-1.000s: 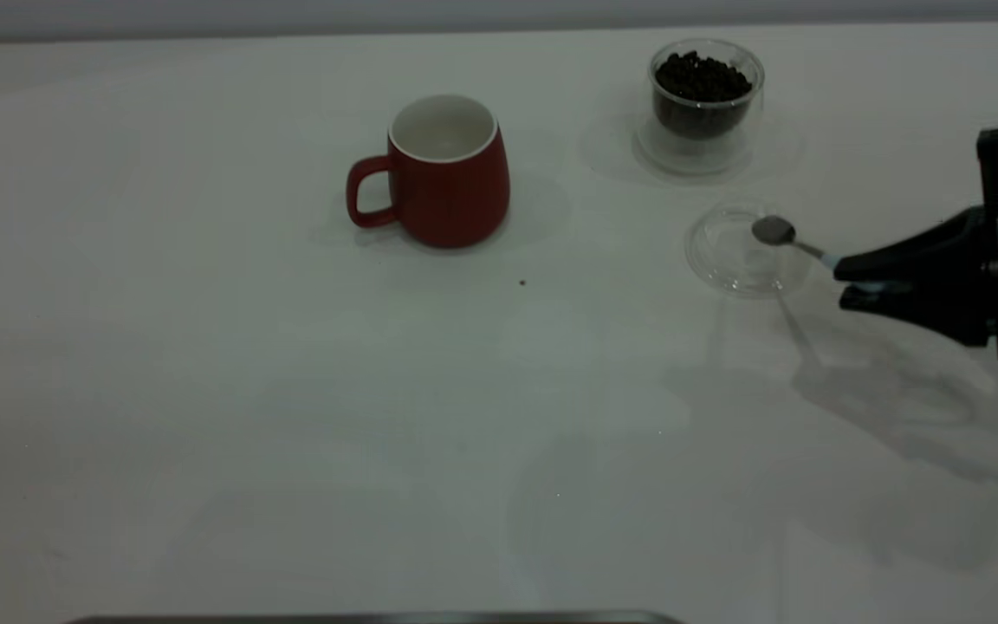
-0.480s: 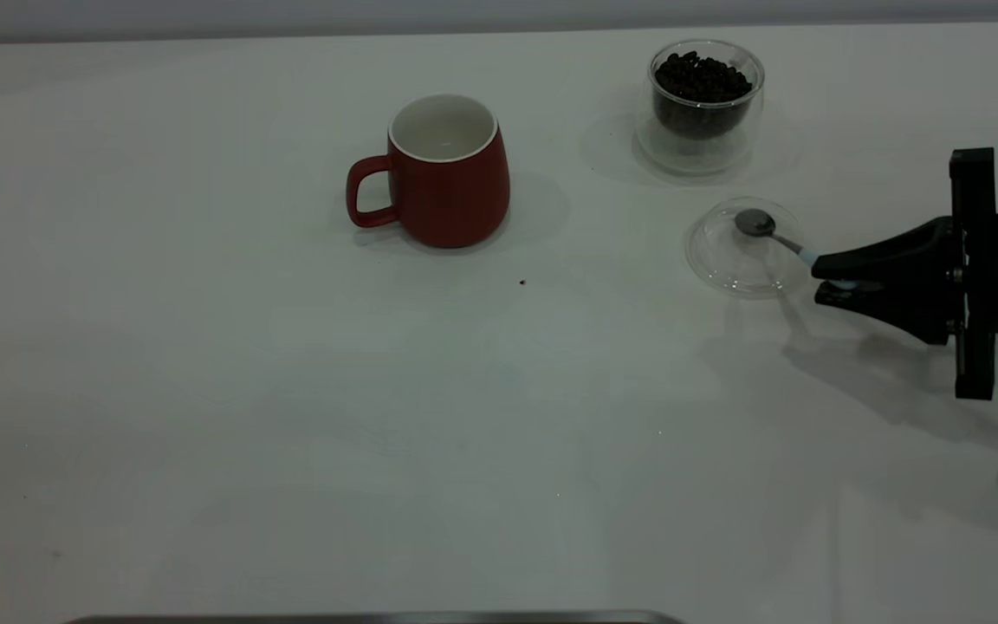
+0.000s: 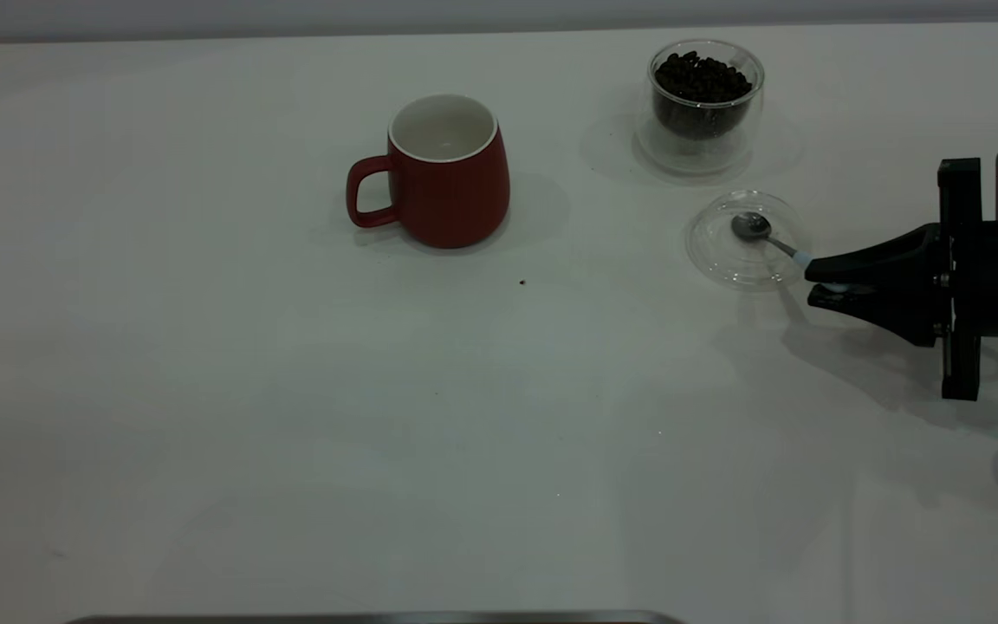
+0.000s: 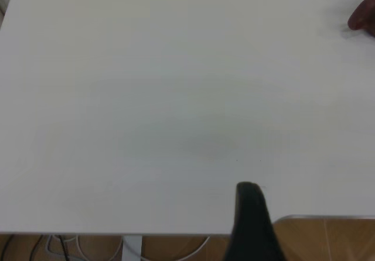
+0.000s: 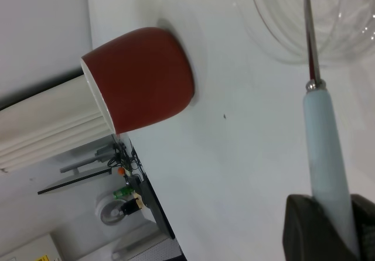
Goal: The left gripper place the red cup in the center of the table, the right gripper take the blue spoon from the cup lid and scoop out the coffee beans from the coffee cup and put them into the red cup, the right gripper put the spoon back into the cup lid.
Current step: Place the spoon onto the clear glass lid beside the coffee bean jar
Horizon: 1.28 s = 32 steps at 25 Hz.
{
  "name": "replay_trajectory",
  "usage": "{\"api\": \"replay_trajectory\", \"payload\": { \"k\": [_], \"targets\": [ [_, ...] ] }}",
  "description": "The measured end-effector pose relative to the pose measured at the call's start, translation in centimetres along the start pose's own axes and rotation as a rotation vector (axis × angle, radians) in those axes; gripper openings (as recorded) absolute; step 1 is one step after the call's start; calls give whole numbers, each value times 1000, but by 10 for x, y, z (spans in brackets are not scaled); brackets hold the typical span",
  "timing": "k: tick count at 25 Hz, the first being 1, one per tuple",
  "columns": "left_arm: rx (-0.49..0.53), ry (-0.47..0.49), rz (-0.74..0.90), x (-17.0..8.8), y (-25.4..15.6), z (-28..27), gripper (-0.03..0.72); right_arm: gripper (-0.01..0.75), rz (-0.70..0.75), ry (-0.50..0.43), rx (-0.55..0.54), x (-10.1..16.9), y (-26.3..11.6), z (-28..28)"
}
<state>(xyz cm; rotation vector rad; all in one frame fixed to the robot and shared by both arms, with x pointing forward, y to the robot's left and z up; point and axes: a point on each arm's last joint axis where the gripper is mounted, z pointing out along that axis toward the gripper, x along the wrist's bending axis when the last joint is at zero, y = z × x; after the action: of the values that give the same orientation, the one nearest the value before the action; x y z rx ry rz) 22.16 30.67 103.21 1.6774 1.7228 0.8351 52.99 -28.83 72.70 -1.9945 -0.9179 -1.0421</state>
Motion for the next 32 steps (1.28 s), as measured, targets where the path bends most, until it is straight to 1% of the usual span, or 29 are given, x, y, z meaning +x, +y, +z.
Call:
{"api": "replay_trajectory", "payload": {
  "k": [7,16,18,20,21,26,28,30,32],
  "targets": [
    [0,0,-1,0,0,0,587,114,-33,8,-1,3,8,6],
    [0,0,-3,0,0,0,587,114,-31,10,-3,3,11,6],
    [0,0,-3,0,0,0,587,127,-31,10,-3,3,11,6],
    [0,0,-3,0,0,0,587,159,-31,10,-3,3,11,6],
    [0,0,-3,0,0,0,587,191,-31,10,-3,3,11,6],
    [0,0,-3,0,0,0,587,403,-21,10,-3,3,11,6],
    [0,0,-3,0,0,0,587,457,-15,10,-4,3,11,6],
    [0,0,-3,0,0,0,587,484,-11,10,-4,3,11,6],
    [0,0,-3,0,0,0,587,490,2,3,-1,3,10,6]
  ]
}}
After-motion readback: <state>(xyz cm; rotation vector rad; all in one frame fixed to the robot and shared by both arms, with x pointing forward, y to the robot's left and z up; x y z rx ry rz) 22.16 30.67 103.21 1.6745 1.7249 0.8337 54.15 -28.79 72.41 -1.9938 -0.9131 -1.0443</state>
